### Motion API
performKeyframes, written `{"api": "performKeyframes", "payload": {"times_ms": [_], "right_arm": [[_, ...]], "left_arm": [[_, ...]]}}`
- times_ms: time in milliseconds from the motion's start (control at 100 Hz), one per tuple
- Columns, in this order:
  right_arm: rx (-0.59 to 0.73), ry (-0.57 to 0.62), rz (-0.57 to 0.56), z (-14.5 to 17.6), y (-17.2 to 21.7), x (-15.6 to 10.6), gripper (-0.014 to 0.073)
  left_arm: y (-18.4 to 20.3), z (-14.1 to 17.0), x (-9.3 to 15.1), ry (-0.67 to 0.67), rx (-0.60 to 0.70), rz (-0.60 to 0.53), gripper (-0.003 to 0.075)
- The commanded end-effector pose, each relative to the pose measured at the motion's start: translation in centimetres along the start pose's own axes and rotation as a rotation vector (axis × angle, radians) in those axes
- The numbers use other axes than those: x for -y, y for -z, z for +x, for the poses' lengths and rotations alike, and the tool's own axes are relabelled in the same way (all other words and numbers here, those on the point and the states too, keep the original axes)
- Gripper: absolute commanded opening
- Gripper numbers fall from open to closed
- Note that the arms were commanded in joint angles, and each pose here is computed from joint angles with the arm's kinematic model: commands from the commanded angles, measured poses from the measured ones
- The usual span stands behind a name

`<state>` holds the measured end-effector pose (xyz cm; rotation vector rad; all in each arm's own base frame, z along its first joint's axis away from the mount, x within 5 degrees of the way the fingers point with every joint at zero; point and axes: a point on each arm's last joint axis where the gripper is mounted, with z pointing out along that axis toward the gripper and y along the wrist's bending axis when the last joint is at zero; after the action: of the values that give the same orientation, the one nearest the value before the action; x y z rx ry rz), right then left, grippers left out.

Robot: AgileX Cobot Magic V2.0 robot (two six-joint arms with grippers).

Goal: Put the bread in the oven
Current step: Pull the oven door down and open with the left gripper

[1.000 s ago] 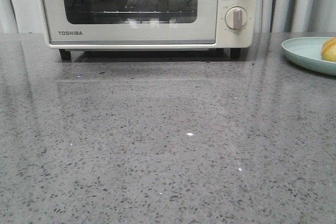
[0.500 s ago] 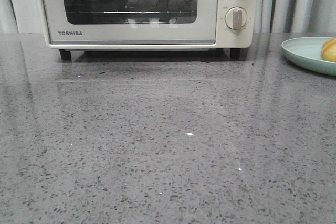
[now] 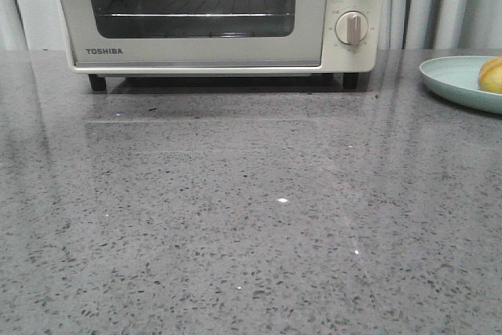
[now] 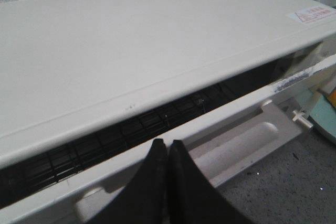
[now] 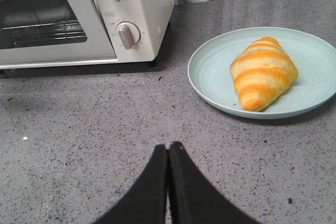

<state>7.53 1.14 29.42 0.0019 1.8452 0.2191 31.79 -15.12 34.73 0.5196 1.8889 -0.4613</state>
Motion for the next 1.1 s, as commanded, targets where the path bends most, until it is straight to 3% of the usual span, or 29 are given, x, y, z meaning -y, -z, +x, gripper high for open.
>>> {"api": "performKeyframes", "payload": {"times_ms": [0,580,900,1090], "right_arm": [[0.104,0.02,-0.019,-1.8,0.3,-0.3,-0.0048],[0.244,0.02,-0.054,-3.1,0.5,-0.7,-0.0048],[0.265,0.02,-0.059,-3.5,0.7,-0.7,-0.0048],[0.303,0.019,-0.064,-4.6,1.3,-0.9,-0.0048]], "left_arm": [[0.7,1.3,0.5,0.006,-0.049,0.031,-0.0022],[2.6,8.8,1.4,0.06,-0.274,0.087,-0.0022],[2.7,9.2,1.7,0.065,-0.306,0.119,-0.0022],[3.4,9.7,2.7,0.076,-0.384,0.231,-0.0022]]}}
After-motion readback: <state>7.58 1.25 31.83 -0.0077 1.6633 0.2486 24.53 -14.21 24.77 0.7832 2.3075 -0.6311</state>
